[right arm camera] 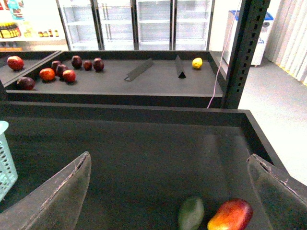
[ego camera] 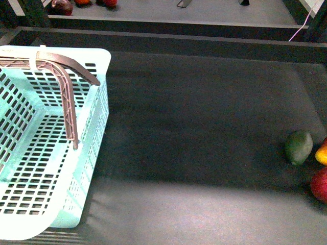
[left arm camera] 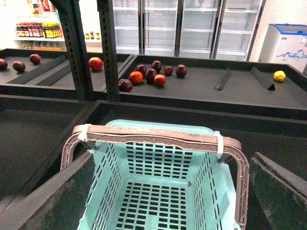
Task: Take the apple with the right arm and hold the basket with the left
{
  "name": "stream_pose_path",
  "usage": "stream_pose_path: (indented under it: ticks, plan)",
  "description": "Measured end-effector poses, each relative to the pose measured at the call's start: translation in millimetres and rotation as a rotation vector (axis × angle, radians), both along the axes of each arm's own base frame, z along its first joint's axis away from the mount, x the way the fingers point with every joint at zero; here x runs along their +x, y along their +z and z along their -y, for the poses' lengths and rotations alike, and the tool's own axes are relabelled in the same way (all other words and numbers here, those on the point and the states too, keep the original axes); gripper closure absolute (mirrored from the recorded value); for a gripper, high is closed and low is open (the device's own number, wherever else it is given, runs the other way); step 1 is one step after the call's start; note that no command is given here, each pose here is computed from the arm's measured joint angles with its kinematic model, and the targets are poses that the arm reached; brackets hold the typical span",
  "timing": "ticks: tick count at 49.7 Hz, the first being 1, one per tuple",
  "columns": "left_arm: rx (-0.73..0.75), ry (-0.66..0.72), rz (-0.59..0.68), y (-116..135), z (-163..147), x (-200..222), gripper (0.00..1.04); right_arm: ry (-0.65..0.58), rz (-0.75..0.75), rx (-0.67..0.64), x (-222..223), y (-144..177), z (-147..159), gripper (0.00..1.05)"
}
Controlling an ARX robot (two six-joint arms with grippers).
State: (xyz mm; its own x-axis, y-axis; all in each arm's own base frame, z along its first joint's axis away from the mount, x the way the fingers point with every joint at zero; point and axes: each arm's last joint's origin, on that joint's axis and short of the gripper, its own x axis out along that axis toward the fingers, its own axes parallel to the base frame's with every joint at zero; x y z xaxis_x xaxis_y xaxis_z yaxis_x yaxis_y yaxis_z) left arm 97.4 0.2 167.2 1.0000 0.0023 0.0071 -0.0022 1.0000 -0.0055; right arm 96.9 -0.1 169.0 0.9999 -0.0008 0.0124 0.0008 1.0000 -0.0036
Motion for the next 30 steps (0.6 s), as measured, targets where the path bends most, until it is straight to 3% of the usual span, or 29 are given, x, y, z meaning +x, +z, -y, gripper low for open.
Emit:
stream_pose_path:
  ticks: [30]
  plan:
    - [0.0,0.0,0.0,0.0,0.0,0.0,0.07,0.0,0.0,0.0,0.0,0.0,0.0,0.09]
